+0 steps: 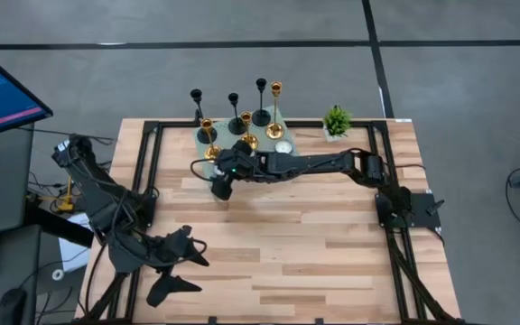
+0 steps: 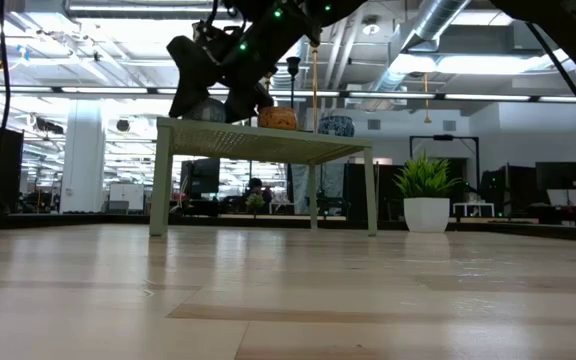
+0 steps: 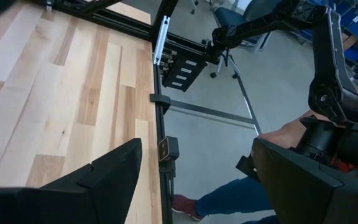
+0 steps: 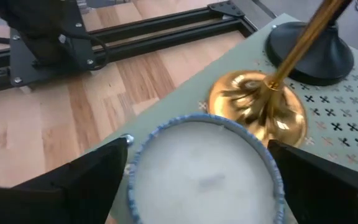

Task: Pick & Place candle stick holders
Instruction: Put the blue scented candle on the shelf, then return to Home Position

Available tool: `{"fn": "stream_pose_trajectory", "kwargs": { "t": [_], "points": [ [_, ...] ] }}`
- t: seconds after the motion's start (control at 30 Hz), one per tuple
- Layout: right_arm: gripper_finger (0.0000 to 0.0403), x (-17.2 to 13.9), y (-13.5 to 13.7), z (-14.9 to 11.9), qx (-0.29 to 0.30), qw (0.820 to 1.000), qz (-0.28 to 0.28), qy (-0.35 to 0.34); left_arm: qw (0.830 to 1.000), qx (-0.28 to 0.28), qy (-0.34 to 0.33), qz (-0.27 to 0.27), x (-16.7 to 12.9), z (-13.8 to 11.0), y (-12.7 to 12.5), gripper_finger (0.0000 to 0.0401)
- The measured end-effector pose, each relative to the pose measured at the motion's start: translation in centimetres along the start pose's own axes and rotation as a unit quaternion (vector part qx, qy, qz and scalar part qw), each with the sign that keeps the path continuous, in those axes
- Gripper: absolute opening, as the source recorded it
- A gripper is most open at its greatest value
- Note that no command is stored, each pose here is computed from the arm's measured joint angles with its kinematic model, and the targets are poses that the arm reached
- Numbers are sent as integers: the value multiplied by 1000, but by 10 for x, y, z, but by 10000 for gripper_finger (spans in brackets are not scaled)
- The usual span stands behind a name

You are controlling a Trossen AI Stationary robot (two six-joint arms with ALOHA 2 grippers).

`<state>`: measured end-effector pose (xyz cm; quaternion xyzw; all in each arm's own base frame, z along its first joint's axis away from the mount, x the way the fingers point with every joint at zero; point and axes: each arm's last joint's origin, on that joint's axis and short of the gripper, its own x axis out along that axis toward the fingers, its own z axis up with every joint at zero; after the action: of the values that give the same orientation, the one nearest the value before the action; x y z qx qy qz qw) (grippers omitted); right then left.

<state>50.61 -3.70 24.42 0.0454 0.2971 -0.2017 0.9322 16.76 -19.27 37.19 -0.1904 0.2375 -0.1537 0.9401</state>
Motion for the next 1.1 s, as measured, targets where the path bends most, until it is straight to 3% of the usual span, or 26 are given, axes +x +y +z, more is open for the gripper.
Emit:
{"fn": "stream_pose_trajectory", "kwargs": {
  "t": [0.23,0.6,0.9,1.0,1.1],
  "points": [
    [381,-9,0,16,-7,1000,2,-19,1000,-4,-7,-5,-9,4,2,307],
    [381,-39,4,36,-40,999,-1,35,1000,-12,-20,-11,-17,8,4,307],
    [381,-106,19,58,-122,990,23,72,998,-29,-61,-18,-38,20,9,307],
    [381,-147,20,65,-136,988,35,68,994,-25,-96,-37,-53,29,10,307],
    [381,-198,16,75,-151,987,32,39,988,16,-146,-46,-71,41,13,307]
  ]
}}
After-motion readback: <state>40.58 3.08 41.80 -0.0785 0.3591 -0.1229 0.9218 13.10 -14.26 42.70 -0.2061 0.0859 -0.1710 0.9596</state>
